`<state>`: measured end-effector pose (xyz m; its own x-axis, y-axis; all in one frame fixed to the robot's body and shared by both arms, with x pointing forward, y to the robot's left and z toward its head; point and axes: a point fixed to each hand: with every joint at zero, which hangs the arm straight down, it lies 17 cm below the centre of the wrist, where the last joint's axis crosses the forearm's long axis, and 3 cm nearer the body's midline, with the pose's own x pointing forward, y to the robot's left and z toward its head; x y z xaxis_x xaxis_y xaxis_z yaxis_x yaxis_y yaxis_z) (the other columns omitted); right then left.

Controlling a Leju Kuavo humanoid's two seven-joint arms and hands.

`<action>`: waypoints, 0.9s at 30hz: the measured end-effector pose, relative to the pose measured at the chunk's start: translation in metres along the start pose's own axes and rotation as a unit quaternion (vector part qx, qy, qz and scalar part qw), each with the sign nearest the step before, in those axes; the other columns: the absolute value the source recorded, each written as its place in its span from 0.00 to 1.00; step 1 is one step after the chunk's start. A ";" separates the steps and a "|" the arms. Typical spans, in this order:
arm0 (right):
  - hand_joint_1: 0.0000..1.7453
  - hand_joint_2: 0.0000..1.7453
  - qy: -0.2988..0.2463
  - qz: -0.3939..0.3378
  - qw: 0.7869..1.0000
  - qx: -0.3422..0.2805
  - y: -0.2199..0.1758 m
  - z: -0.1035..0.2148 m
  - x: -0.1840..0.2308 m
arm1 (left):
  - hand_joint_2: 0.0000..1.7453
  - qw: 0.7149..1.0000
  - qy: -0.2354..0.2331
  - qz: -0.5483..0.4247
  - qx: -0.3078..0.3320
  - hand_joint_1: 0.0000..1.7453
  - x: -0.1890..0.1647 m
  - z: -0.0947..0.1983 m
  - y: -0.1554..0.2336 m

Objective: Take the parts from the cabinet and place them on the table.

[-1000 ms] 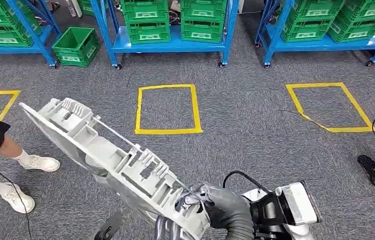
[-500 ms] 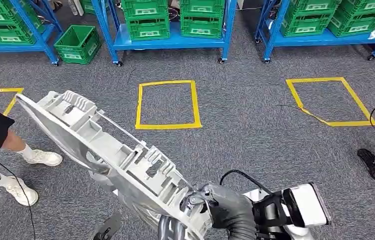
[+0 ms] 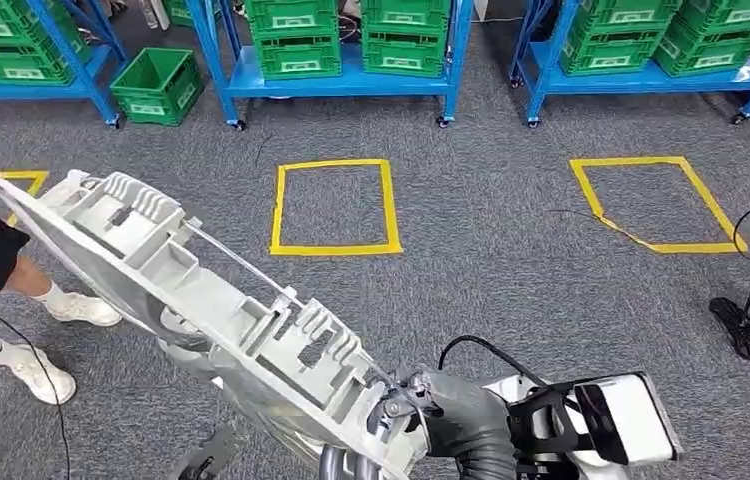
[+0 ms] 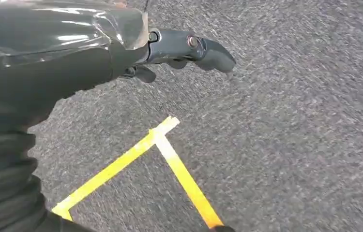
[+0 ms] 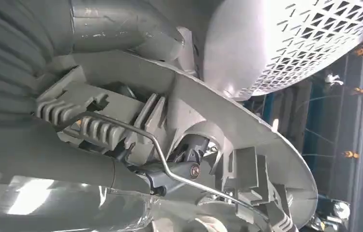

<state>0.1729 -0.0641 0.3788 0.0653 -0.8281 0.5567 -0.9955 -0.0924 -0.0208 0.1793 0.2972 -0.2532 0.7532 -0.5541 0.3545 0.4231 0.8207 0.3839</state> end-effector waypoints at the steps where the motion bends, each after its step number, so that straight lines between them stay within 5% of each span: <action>1: 1.00 1.00 0.000 0.000 1.000 0.000 0.000 0.000 0.000 | 1.00 1.000 -0.002 0.001 -0.001 0.00 0.002 0.000 -0.001; 27: 1.00 1.00 0.000 0.019 1.000 0.009 0.002 -0.003 0.000 | 1.00 1.000 -0.002 -0.005 0.000 0.00 0.001 0.000 0.000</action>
<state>0.1711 -0.0630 0.3811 0.0272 -0.8315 0.5549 -0.9959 -0.0703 -0.0564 0.1801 0.2963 -0.2525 0.7470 -0.5625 0.3543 0.4299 0.8153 0.3878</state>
